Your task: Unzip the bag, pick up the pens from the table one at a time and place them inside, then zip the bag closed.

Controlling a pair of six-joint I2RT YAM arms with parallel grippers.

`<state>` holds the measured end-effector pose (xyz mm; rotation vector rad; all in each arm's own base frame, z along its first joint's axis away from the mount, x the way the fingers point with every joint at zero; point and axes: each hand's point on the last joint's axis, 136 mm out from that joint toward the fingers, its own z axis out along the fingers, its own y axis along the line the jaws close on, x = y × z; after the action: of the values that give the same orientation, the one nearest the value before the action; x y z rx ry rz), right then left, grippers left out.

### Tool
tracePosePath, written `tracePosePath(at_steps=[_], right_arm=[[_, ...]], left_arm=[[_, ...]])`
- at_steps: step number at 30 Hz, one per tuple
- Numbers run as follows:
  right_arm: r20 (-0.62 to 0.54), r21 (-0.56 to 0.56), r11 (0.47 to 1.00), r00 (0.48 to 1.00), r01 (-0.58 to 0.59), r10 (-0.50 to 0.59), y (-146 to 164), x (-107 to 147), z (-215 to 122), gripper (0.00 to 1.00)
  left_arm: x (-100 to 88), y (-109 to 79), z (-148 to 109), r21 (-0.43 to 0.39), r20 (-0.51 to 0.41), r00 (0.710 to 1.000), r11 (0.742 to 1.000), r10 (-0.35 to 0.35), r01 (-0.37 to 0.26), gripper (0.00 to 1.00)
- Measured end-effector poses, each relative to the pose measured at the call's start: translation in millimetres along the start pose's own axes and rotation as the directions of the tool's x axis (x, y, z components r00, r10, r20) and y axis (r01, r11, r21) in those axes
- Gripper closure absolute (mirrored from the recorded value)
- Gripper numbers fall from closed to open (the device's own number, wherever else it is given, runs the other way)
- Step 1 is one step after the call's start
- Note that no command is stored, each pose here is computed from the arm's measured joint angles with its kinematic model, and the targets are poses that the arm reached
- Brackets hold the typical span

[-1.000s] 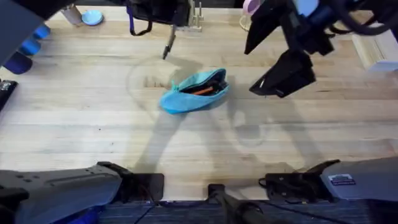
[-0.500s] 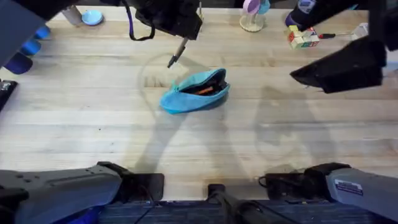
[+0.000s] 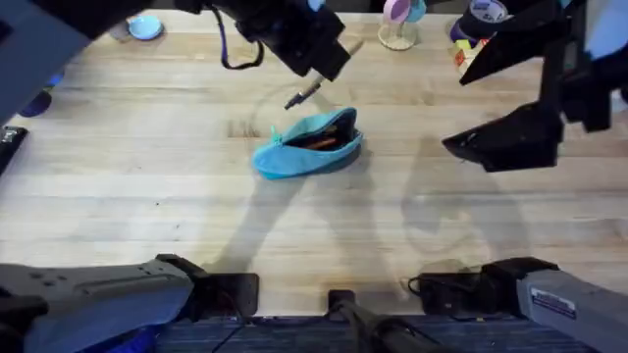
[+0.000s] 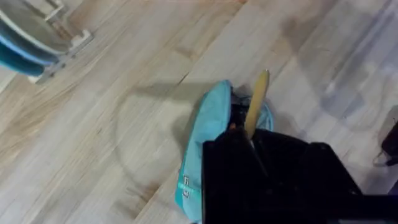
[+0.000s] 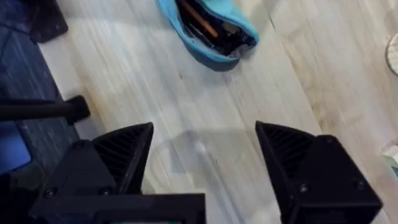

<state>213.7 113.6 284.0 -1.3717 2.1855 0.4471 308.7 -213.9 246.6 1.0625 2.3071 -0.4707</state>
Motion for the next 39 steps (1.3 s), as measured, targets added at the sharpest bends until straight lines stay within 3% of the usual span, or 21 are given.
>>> tracePosePath(at_steps=[16,26,32,39], right_arm=[[0.017,-0.043,0.997,0.998,-0.067,0.068,16.0,18.6,20.5,0.004],[0.034,-0.046,0.996,0.996,-0.078,0.080,15.4,15.0,20.4,0.004],[0.046,-0.053,0.996,0.996,-0.077,0.079,16.3,12.7,20.3,0.004],[0.053,-0.055,0.996,0.996,-0.075,0.078,16.3,11.4,20.2,0.004]], left_arm=[[25.9,-32.0,82.8,0.153,-0.193,0.977,0.986,0.088,-0.059,0.957],[44.2,-29.4,111.4,0.188,-0.268,0.957,0.980,0.111,-0.061,0.956],[61.4,-28.8,117.9,0.209,-0.332,0.933,0.975,0.142,-0.074,0.956],[82.9,-19.8,109.6,0.162,-0.432,0.890,0.983,0.147,-0.084,0.956]])
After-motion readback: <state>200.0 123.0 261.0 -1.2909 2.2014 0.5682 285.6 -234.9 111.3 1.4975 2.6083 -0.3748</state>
